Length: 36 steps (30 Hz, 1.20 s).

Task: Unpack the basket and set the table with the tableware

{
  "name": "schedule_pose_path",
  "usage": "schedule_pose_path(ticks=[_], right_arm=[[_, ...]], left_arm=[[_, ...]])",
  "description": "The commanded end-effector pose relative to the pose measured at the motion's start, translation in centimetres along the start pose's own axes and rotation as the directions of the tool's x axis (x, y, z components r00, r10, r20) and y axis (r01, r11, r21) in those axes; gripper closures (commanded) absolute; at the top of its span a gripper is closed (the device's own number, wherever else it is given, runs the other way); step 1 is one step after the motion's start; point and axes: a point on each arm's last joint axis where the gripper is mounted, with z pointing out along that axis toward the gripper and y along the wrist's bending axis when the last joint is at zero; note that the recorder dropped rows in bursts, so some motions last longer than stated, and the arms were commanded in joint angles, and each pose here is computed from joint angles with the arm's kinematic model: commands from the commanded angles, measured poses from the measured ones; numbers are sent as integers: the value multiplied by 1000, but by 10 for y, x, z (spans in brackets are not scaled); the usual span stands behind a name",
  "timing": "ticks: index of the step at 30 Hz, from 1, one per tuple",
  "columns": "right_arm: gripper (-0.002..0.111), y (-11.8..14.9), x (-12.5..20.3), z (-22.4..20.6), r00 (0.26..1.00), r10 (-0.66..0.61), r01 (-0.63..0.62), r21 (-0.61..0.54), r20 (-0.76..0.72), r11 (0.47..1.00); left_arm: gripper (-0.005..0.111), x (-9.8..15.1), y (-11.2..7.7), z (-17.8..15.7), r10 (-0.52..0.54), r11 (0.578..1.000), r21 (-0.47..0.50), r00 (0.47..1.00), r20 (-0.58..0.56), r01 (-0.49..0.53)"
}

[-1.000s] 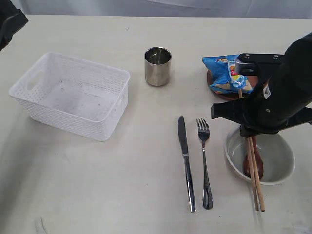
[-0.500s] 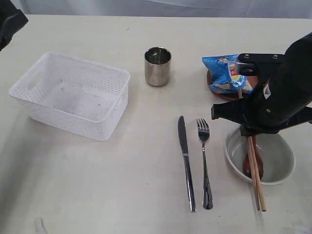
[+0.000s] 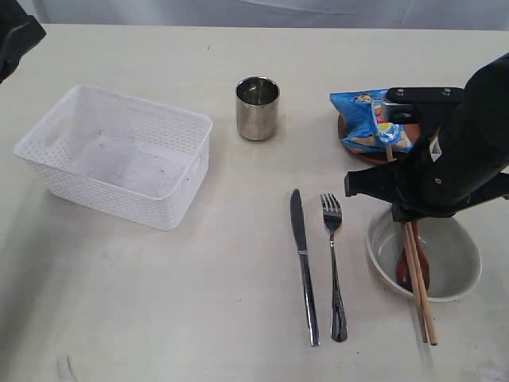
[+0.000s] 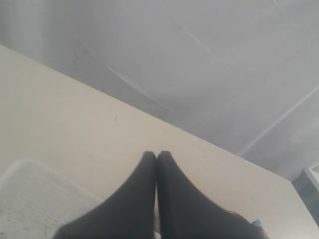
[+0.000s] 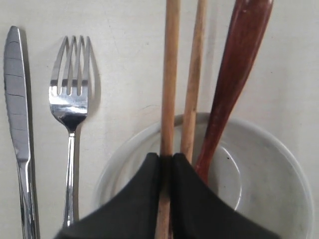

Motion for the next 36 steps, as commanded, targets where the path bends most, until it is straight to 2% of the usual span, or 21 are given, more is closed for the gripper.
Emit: schedule_pose_path(ticks=[1, 3, 7, 9, 22, 28, 30, 31, 32, 33, 34, 36], right_arm=[[108, -2, -1, 1, 1000, -15, 15, 9, 3, 1000], [103, -2, -1, 1, 1000, -15, 15, 9, 3, 1000], [80, -2, -1, 1, 1000, -15, 15, 10, 2, 1000], [73, -2, -1, 1, 1000, -15, 15, 11, 0, 1000], [73, -3, -1, 0, 999, -32, 32, 20, -11, 999], [73, -1, -6, -37, 999, -38, 38, -16, 23, 999], [73, 11, 11, -46, 992, -119, 111, -132, -52, 985], [73, 24, 30, -49, 983, -177, 164, -193, -53, 967], [73, 27, 39, -51, 981, -191, 180, -189, -41, 965], [73, 26, 55, -52, 981, -191, 188, -123, -13, 974], [73, 24, 63, -53, 984, -179, 178, -104, -4, 979], [73, 13, 71, -68, 983, -130, 136, -39, 131, 990]], left_arm=[[107, 1, 1, 0, -7, 1000, 1, 1000, 1, 7], [107, 1, 1, 0, -7, 1000, 1, 1000, 1, 7], [107, 1, 1, 0, -7, 1000, 1, 1000, 1, 7], [107, 1, 1, 0, -7, 1000, 1, 1000, 1, 7], [107, 1, 1, 0, -7, 1000, 1, 1000, 1, 7], [107, 2, 2, 0, -1, 1000, -5, 1000, -7, 1], [107, 2, 2, 0, -1, 1000, -5, 1000, -7, 1], [107, 2, 1, 0, -1, 1000, -2, 1000, -5, 1], [107, 2, 1, 0, -1, 1000, -2, 1000, -5, 1], [107, 2, 1, 0, -1, 1000, -2, 1000, -5, 1], [107, 2, 1, 0, -1, 1000, -2, 1000, -5, 1], [107, 2, 1, 0, -1, 1000, -2, 1000, -5, 1]])
